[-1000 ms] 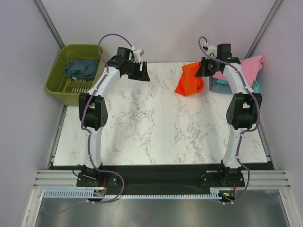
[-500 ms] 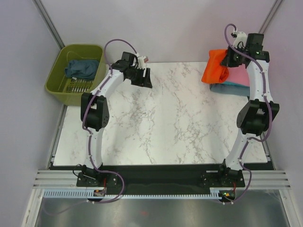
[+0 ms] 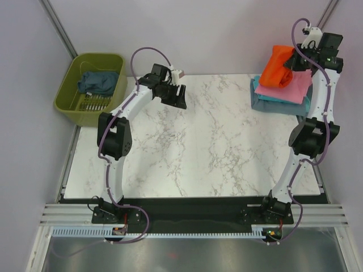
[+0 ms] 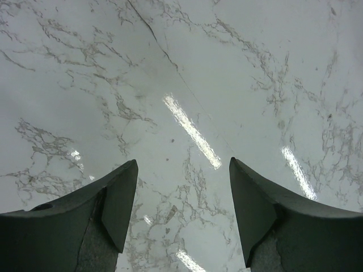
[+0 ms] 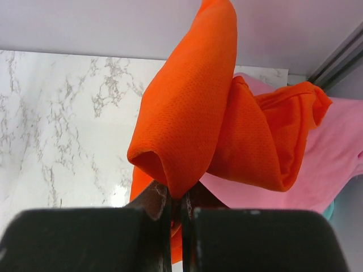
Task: Fold and stack the t-shirts
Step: Neatly place the folded tshirt to the corner
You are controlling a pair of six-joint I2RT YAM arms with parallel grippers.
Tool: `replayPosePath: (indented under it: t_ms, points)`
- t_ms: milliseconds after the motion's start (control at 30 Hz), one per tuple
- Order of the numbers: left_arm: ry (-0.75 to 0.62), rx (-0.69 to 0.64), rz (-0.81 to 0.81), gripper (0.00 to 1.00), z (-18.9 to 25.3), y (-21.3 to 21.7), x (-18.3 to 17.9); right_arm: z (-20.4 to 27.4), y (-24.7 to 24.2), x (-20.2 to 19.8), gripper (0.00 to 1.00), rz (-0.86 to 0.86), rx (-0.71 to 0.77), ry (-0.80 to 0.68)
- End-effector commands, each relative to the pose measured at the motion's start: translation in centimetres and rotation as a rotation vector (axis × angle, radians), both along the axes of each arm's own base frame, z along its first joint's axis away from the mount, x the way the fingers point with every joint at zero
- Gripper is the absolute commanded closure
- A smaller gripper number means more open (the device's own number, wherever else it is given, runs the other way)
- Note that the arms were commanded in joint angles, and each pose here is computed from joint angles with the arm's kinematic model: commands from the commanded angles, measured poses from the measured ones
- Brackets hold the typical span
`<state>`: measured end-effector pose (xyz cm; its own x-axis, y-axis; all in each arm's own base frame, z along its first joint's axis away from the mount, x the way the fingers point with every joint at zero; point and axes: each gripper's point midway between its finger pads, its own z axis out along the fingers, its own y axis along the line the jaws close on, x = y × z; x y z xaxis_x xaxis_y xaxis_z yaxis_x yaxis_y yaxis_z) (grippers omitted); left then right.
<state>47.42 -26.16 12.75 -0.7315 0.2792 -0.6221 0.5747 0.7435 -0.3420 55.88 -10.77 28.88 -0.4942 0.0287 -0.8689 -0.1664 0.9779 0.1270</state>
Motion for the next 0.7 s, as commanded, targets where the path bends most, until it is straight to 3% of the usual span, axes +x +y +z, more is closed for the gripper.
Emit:
replayPosePath:
  t_ms: [0,333,667]
  points:
    - [-0.084,0.04,-0.038,0.27,1.9,0.2,-0.5,-0.6,-0.1,2.0,1.0,0.035,0.05,-0.035]
    - [-0.092,0.104,-0.065,0.27,1.0,0.1,-1.5,-2.5,3.6,0.8,1.0,0.185,0.249,0.024]
    - [-0.079,0.143,-0.105,0.27,0.0,-0.5,-3.2,-4.9,1.6,1.2,1.0,0.177,0.334,0.071]
